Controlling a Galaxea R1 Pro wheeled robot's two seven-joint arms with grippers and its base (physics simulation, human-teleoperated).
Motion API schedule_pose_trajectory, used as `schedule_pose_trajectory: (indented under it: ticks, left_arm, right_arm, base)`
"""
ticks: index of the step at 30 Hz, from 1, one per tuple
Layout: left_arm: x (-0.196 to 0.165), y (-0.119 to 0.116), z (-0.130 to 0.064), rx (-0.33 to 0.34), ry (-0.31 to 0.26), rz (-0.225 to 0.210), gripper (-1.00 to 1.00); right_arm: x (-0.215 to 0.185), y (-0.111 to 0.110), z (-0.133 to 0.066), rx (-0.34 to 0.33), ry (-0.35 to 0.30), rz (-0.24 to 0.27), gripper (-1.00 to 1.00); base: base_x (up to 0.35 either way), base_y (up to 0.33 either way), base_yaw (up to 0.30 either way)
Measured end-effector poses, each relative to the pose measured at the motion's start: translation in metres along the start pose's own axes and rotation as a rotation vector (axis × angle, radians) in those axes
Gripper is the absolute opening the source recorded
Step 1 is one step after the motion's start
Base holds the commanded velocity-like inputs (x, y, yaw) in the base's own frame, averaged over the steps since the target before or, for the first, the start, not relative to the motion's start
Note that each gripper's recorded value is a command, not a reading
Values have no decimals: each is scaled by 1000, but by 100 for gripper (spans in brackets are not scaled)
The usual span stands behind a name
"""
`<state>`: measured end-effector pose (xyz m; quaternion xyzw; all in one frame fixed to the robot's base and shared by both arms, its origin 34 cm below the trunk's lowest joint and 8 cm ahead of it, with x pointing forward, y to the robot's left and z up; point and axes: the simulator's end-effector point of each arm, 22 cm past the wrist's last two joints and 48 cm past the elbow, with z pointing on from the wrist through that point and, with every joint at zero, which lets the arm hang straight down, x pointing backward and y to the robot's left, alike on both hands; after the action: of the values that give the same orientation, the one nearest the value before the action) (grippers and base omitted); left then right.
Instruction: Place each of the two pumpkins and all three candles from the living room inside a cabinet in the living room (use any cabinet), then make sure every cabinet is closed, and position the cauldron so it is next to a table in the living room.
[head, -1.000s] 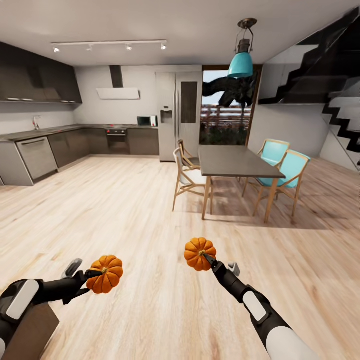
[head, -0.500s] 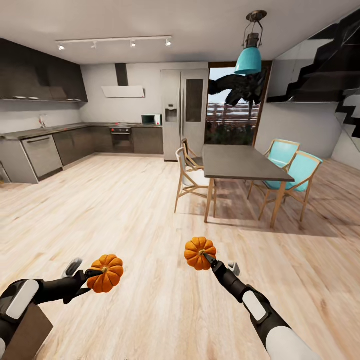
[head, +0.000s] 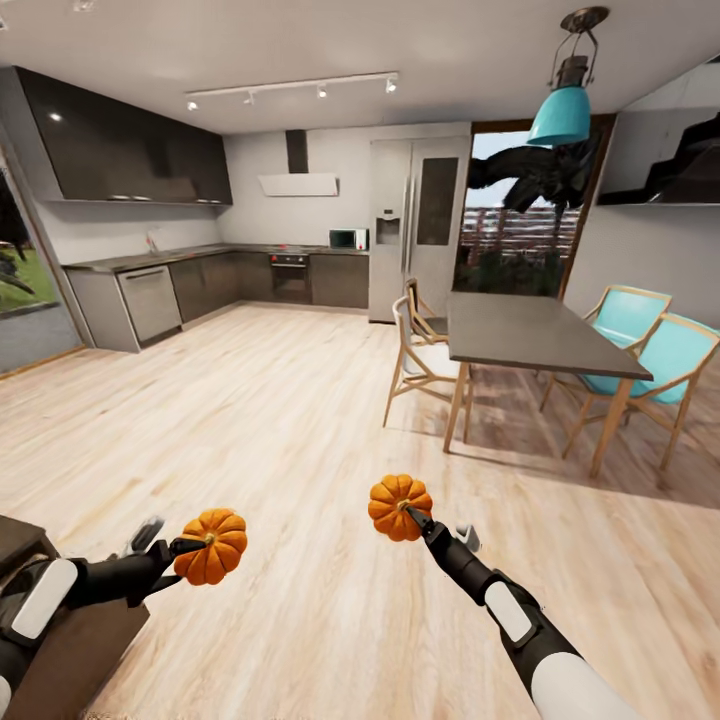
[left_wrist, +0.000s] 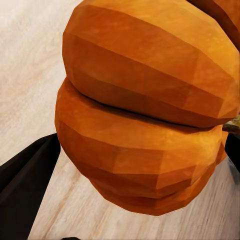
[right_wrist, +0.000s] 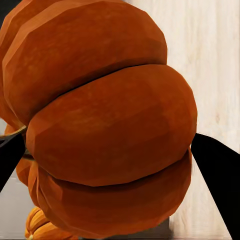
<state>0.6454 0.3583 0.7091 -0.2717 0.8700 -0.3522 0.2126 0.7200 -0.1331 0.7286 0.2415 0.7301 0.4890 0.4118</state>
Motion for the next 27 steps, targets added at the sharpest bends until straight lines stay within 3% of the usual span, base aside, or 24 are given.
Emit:
schedule_pose_trajectory:
  ticks: [12,15,18,21,24,27]
  left_arm:
    - [-1,-11,-11,-26,12,10,-100]
    - [-1,-12,-13,-40,13,14,-100]
    - [-3,0,-14,-135,13,32,-100]
    - [-9,6,-18,-242,-4,57,-100]
    - [1,13,-12,-347,8,68,-100]
    - [14,6,-2,-435,24,105,-100]
  right_arm:
    - [-5,18,-2,10,16,-25,-100]
    - [-6,7,-2,86,24,-43,-100]
    - [6,4,6,183,87,-143,-100]
    - [14,5,14,306,146,-308,-100]
    - [8,-4,11,472,151,-431,-100]
    - [5,-8,5,640,131,-506,-100]
  base:
    - [0,-1,291]
    - [0,0,281]
    - [0,0,248]
    - [0,0,237]
    - [0,0,234]
    - [0,0,233]
